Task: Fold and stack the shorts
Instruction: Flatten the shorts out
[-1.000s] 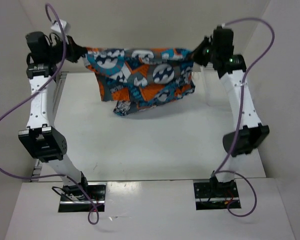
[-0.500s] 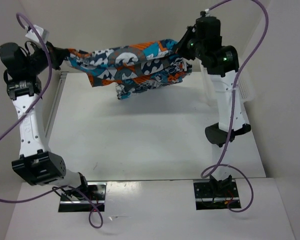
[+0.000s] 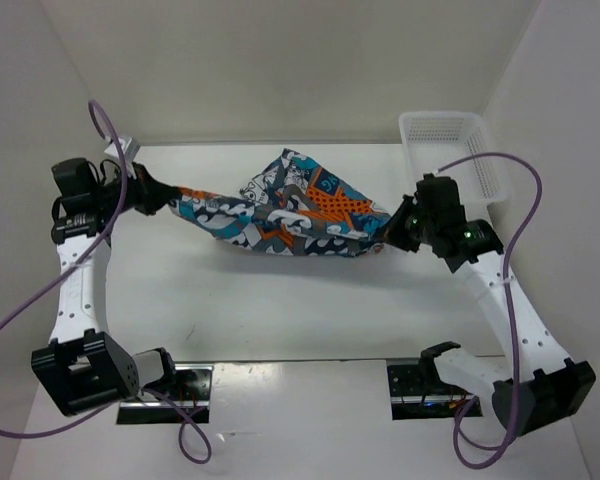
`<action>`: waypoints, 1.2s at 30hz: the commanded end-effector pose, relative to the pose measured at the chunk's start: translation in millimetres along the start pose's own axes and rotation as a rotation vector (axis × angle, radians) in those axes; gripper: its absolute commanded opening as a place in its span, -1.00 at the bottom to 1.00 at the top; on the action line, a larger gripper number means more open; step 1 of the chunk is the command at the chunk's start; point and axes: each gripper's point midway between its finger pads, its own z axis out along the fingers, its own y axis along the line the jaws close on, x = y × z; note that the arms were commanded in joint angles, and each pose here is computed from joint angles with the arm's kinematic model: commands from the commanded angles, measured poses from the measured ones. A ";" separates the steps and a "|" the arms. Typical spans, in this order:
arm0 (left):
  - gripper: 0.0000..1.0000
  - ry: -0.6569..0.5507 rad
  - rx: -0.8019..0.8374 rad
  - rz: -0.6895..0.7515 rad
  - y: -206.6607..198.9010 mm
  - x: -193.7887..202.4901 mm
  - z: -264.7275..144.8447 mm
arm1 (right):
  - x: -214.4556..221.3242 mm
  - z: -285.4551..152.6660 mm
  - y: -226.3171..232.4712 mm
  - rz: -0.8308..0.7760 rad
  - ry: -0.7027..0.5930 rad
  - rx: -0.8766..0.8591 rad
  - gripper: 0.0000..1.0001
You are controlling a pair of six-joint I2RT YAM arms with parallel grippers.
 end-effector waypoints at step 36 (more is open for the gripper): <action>-1.00 -0.031 -0.051 0.061 -13.5 -29.6 -24.0 | -26.2 -43.8 24.0 -0.026 -0.143 -0.137 -0.99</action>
